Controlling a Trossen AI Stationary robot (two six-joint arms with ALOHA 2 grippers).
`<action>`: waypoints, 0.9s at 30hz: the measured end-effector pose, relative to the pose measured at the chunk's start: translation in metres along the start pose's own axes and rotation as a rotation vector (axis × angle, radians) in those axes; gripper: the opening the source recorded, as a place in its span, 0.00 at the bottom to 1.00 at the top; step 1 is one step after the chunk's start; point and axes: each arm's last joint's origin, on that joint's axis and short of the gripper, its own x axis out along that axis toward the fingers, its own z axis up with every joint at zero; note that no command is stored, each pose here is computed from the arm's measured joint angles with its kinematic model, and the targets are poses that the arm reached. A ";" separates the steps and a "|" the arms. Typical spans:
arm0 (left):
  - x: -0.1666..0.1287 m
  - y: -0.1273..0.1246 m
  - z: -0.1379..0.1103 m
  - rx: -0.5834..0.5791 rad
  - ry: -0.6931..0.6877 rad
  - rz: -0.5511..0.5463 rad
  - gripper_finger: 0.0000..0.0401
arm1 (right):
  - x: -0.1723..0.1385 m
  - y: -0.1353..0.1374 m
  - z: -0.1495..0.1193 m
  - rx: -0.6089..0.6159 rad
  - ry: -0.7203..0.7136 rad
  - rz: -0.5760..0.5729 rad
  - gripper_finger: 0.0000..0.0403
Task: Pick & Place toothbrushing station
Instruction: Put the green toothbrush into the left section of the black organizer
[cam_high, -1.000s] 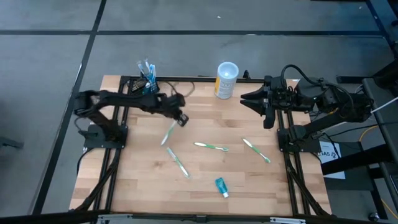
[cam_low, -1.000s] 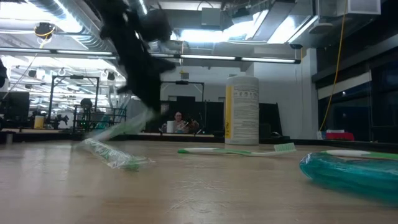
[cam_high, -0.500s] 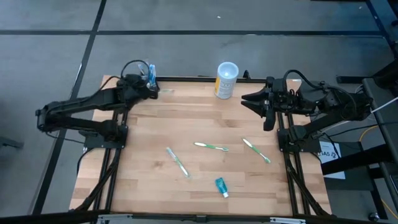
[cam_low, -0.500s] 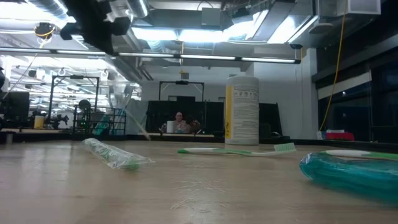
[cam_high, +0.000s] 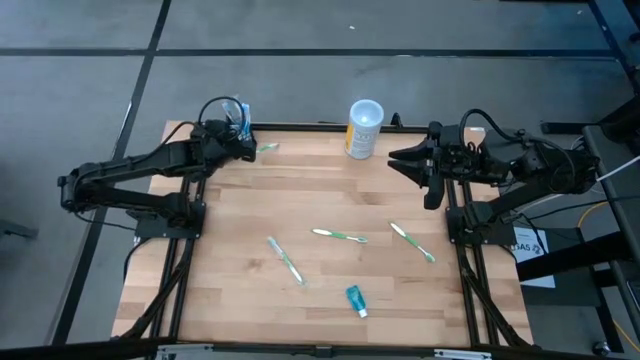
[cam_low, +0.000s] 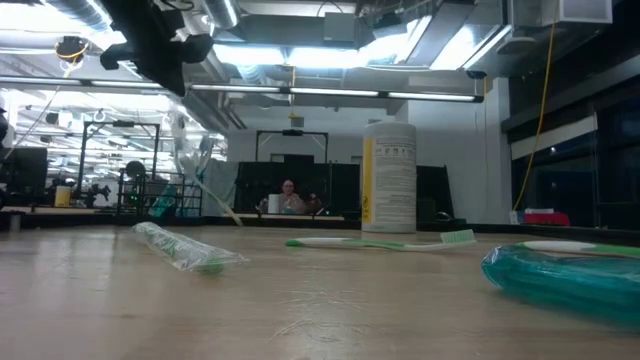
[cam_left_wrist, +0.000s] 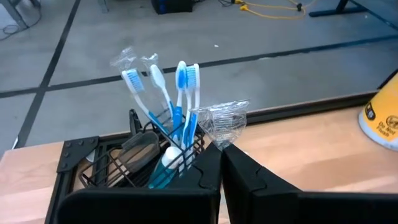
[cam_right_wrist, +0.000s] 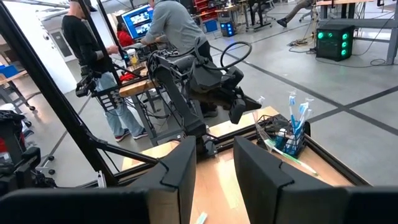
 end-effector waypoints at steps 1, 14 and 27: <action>0.000 0.000 0.000 0.001 0.001 -0.001 0.01 | 0.000 0.000 0.000 0.000 0.000 0.000 0.27; -0.026 -0.025 0.031 -0.158 -0.122 -0.524 0.01 | 0.000 0.000 0.000 0.000 -0.004 -0.007 0.27; -0.035 -0.048 0.016 -0.112 -0.072 -0.616 0.01 | 0.000 0.000 0.000 -0.003 -0.005 -0.008 0.27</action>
